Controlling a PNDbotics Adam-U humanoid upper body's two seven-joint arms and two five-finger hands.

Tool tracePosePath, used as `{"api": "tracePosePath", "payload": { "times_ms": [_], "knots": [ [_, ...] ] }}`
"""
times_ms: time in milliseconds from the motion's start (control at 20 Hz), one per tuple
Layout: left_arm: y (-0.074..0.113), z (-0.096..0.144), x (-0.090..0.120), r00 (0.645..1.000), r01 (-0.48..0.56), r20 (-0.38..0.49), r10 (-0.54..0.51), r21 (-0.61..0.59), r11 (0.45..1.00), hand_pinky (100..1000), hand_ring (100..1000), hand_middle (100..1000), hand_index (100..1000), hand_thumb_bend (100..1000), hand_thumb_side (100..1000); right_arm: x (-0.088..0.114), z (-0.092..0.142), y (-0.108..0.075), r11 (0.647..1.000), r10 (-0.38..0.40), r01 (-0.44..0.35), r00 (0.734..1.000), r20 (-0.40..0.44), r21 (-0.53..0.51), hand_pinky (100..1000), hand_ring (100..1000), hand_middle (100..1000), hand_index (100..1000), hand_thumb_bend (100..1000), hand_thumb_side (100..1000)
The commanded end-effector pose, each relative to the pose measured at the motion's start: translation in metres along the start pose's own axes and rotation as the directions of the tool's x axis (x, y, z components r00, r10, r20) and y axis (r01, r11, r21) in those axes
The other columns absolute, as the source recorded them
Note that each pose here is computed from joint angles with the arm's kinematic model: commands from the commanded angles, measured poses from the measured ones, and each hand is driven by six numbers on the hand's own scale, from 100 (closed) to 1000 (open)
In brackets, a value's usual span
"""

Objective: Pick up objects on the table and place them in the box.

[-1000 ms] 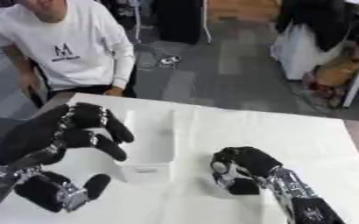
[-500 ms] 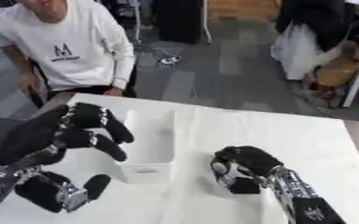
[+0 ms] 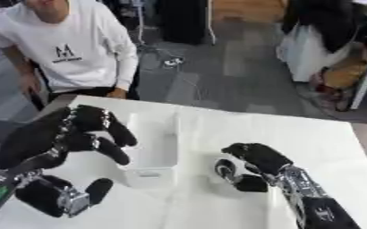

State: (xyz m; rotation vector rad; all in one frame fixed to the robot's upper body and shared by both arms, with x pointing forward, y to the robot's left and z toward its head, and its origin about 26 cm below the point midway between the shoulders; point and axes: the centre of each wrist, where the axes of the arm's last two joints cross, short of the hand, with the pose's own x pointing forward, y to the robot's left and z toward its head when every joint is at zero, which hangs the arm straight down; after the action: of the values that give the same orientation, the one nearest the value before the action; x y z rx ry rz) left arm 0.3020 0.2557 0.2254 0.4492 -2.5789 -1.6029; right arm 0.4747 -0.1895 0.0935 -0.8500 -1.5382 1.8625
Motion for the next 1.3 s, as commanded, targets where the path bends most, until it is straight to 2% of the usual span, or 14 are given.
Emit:
{"api": "tracePosePath", "payload": {
  "times_ms": [50, 150, 350, 1300],
  "knots": [
    [0.0065, -0.0033, 0.0013, 1.0, 0.016, 0.018, -0.016, 0.0, 1.0, 544, 506, 657, 661, 193, 618, -0.0109, 0.0016, -0.0175, 0.999, 0.041, -0.041, 0.999, -0.032, -0.003, 823, 822, 876, 1000, 223, 1000],
    [0.0065, -0.0032, 0.0013, 1.0, 0.016, 0.018, -0.016, 0.0, 1.0, 544, 506, 657, 661, 193, 618, -0.0119, 0.0019, -0.0174, 0.999, 0.049, -0.048, 0.997, -0.055, 0.01, 832, 820, 856, 1000, 261, 1000],
    [0.0065, -0.0033, 0.0013, 1.0, 0.016, 0.019, -0.016, -0.001, 1.0, 544, 506, 657, 661, 193, 618, -0.0122, 0.0018, -0.0166, 0.998, 0.058, -0.055, 0.996, -0.071, 0.038, 840, 827, 864, 1000, 268, 1000],
    [0.0064, -0.0036, 0.0014, 1.0, 0.015, 0.02, -0.015, 0.0, 1.0, 544, 506, 656, 661, 191, 617, -0.0086, -0.0042, -0.0128, 0.997, 0.064, -0.062, 0.996, -0.058, 0.038, 843, 831, 874, 1000, 243, 1000]
  ]
}}
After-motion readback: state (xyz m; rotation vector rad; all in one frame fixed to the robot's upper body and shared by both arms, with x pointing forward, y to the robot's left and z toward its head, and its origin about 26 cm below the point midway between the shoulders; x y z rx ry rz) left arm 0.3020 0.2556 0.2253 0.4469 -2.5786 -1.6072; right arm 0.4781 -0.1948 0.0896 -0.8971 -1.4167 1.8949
